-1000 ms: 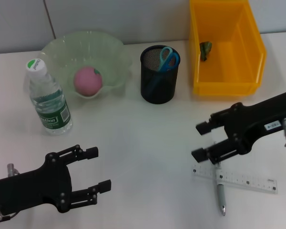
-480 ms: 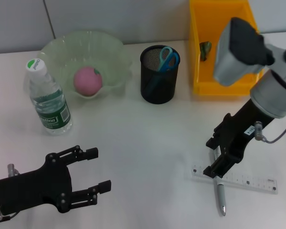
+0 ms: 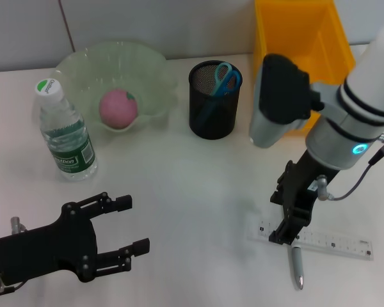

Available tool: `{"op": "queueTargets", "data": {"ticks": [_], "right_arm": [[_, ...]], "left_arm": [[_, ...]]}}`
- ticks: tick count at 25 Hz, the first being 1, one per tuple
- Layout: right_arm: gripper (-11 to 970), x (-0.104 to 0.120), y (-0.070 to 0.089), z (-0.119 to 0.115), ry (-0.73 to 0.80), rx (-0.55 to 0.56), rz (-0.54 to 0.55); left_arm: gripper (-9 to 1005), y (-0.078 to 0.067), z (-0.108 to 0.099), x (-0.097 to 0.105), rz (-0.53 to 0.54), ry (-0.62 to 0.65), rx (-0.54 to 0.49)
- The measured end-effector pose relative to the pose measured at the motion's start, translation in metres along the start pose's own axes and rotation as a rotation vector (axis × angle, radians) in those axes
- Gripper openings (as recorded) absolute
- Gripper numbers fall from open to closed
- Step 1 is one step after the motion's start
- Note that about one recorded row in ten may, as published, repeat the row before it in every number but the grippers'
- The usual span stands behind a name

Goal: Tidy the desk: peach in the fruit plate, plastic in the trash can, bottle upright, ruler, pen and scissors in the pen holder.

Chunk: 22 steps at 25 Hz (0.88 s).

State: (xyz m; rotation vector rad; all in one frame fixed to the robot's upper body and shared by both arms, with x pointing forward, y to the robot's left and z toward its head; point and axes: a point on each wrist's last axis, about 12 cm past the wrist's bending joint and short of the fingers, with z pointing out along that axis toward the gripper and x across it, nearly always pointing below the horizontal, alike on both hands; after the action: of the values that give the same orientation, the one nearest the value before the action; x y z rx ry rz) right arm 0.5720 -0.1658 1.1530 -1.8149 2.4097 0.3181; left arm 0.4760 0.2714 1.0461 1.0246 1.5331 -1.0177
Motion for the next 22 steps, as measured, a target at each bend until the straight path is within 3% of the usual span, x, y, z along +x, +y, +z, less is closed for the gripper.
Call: {"op": "queueTargets", "data": {"ticks": [22], "right_arm": [[751,-0.011,0.005,0.025,0.05,0.03,-0.052]], "left_arm": [[800,-0.001,0.001,0.002,-0.003,0.005,-0.002]]}}
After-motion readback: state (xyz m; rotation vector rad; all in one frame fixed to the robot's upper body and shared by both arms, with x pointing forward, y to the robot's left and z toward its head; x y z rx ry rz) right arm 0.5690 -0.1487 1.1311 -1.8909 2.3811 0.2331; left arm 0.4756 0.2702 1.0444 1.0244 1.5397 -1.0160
